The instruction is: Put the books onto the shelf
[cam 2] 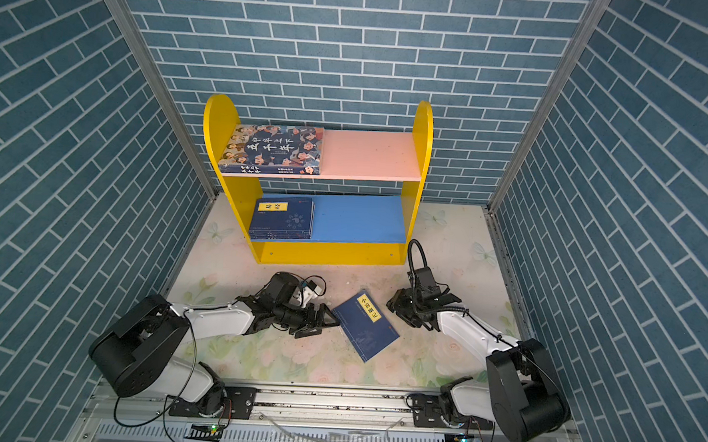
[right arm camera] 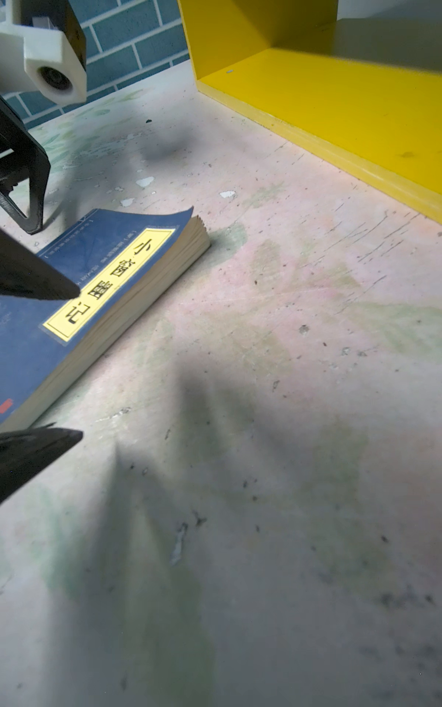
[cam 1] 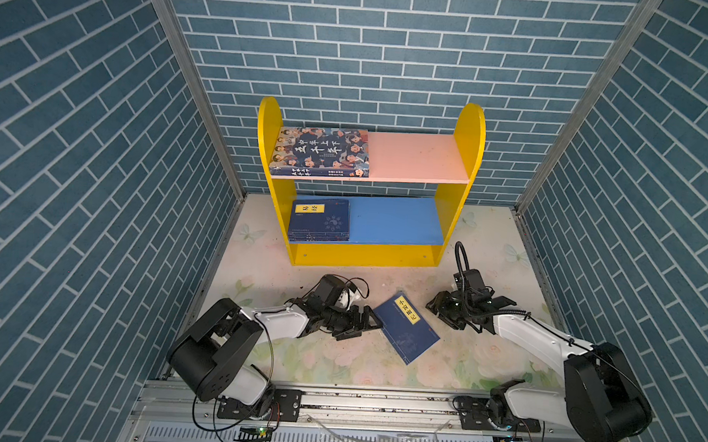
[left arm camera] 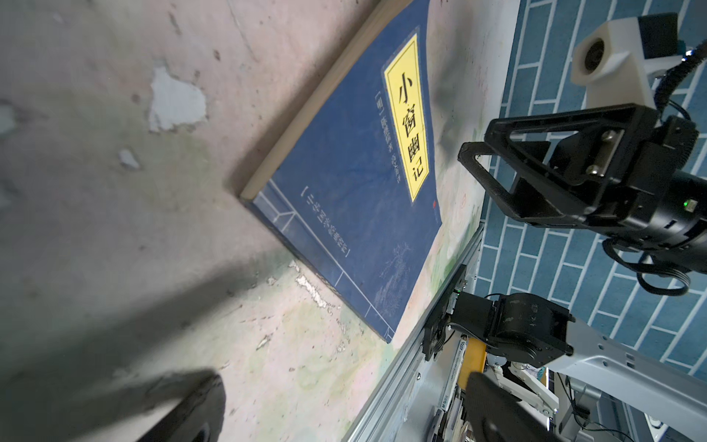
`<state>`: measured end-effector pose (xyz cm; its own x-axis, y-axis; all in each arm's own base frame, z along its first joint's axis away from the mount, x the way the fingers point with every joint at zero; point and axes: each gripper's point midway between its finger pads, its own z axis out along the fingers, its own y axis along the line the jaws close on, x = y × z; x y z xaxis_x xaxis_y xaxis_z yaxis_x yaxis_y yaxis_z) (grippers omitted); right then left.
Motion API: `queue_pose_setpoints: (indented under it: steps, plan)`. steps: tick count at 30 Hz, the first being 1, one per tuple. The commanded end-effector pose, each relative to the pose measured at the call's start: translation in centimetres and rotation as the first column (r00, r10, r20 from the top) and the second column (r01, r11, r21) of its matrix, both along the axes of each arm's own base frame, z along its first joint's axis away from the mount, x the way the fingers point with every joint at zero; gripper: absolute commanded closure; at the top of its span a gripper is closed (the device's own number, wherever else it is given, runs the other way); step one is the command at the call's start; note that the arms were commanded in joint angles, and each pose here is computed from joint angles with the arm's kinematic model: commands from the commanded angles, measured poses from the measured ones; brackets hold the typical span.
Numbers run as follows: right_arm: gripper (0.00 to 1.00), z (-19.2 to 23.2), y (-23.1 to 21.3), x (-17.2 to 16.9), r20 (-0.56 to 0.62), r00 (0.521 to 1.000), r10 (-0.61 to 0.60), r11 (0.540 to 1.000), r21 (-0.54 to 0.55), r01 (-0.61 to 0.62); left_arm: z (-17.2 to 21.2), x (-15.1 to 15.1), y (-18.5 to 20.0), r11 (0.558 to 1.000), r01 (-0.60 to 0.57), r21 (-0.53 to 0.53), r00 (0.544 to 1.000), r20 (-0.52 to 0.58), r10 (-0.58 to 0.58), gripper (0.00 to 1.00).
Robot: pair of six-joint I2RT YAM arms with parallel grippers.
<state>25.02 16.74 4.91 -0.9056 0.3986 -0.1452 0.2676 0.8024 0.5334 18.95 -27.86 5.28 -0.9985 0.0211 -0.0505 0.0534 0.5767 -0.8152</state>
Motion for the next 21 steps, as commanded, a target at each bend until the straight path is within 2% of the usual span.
queue_pose_setpoints:
  steps: [1, 21]
  plan:
    - [0.45, -1.2, 0.1, -0.7, -0.026, 0.999, 0.047, 0.999, -0.004, -0.047, -1.9, -0.5, 0.8, 0.996, -0.012, 0.087, 0.999, -0.032, 0.015, 0.0]
    - [0.45, -3.3, 0.8, -1.2, -0.094, 0.992, 0.084, 0.996, 0.021, -0.083, -4.0, -1.4, 0.7, 0.99, 0.017, 0.138, 0.999, -0.052, -0.01, 0.0]
